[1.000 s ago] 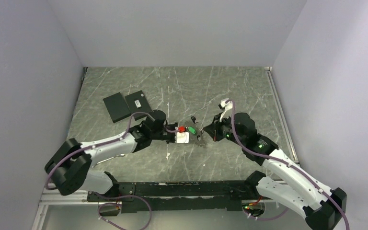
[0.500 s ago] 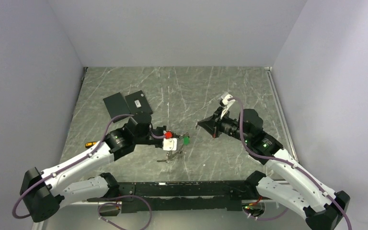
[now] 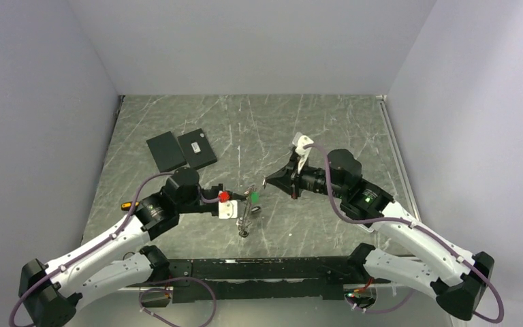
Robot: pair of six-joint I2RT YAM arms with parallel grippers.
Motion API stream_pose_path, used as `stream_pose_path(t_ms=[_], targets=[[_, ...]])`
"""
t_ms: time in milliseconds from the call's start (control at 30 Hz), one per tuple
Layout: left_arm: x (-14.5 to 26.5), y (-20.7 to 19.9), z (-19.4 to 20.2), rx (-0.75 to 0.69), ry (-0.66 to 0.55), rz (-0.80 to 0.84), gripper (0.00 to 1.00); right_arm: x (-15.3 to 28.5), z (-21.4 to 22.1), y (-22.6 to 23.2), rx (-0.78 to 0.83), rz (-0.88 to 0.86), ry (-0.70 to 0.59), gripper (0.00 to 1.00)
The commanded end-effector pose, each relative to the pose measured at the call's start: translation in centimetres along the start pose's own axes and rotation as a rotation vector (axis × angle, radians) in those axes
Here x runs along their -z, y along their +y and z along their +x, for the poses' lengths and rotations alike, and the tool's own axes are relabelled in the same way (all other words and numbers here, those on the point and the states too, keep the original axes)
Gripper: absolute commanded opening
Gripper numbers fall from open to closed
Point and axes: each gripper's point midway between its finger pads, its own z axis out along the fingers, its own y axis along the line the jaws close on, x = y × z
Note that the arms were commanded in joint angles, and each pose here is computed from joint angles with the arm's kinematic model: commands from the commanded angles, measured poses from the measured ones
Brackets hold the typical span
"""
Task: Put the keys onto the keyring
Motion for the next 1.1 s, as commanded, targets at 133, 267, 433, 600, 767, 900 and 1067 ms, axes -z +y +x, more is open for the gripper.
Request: stream_pose_path(t_ms=[133,267,433,600,767,900,1067], targets=[[1.7,2.6,-5.6,0.029,-0.274,-0.147,0.00,-0.5,-0.8,2.8,0.211,-0.083,0.037,0.00],[2.2,2.9,-6.4,0.046,-0.319,-0.147,0.00,-0.4,-0.4,2.7,0.249,-0.064,0.074,0.00],[2.1,2.2,-6.9,0.077,-0.365,-0.076,0.00,-0.3,0.5,2.9,0.292,-0.049,0.129,0.00],[1.8,1.8,-6.8,0.099,-0.372,-0.028,0.00,-0.6,1.9,3.0,0.326,-0.034,0.173,0.00],[1.7,1.6,-6.7,0.110,-0.369,-0.007,0.00,-0.9,2.9,2.8,0.338,-0.018,0.196,0.00],[1.5,1.4,-6.3,0.118,-0.354,0.014,0.00,-1.1,3.0,2.9,0.349,-0.015,0.200,0.00],[1.4,1.5,-6.2,0.122,-0.347,0.013,0.00,-1.2,3.2,3.1,0.356,-0.018,0.206,0.00]])
